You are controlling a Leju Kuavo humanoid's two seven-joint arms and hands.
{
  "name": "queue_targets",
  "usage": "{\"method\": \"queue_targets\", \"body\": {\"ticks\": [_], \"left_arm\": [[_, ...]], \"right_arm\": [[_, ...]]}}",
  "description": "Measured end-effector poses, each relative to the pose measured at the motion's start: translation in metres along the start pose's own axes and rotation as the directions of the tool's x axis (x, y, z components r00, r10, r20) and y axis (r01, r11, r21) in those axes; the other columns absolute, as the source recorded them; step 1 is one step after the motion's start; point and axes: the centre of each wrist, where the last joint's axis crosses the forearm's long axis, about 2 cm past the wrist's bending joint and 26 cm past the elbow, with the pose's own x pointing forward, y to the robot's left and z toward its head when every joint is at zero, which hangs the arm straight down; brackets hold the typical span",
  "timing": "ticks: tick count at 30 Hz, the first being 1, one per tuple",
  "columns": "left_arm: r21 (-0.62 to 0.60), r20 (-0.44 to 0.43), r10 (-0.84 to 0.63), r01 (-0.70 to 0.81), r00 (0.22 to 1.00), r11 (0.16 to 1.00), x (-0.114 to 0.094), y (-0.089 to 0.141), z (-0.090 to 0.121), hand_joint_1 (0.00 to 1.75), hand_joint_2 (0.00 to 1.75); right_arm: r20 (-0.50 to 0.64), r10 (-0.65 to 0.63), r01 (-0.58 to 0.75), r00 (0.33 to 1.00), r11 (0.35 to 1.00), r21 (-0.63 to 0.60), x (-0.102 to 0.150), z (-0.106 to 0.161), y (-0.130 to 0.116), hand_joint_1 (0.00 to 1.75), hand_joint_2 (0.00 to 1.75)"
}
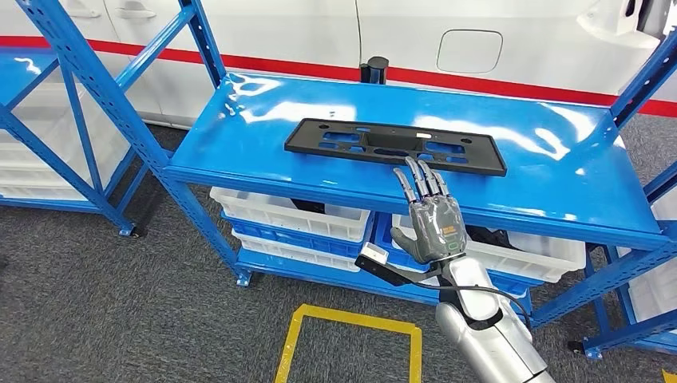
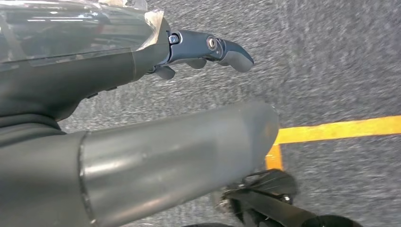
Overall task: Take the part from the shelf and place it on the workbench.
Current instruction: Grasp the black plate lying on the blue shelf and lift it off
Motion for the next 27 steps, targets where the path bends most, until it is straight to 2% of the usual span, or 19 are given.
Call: {"method": "queue_targets", "body": {"ticks": [11, 23, 27], "left_arm": [[-0.001, 0.005, -0.008, 0.008, 1.0, 1.0, 0.002, 0.001, -0.001, 0.0, 0.0], [0.004, 0.006, -0.012, 0.012, 1.0, 1.0, 0.003, -0.002, 0.0, 0.0, 0.0], [0.026, 0.014, -0.019, 0.018, 1.0, 0.999, 0.003, -0.002, 0.0, 0.0, 0.0]], "right_arm": [[0.008, 0.05, -0.049, 0.999, 0.998, -0.042, 0.001, -0.004, -0.002, 0.0, 1.75], [-0.021, 0.193, -0.194, 0.981, 0.978, -0.078, -0.01, 0.006, -0.002, 0.0, 1.75], [-0.023, 0.279, -0.28, 0.96, 0.956, -0.089, -0.009, 0.007, -0.003, 0.0, 1.75]]}}
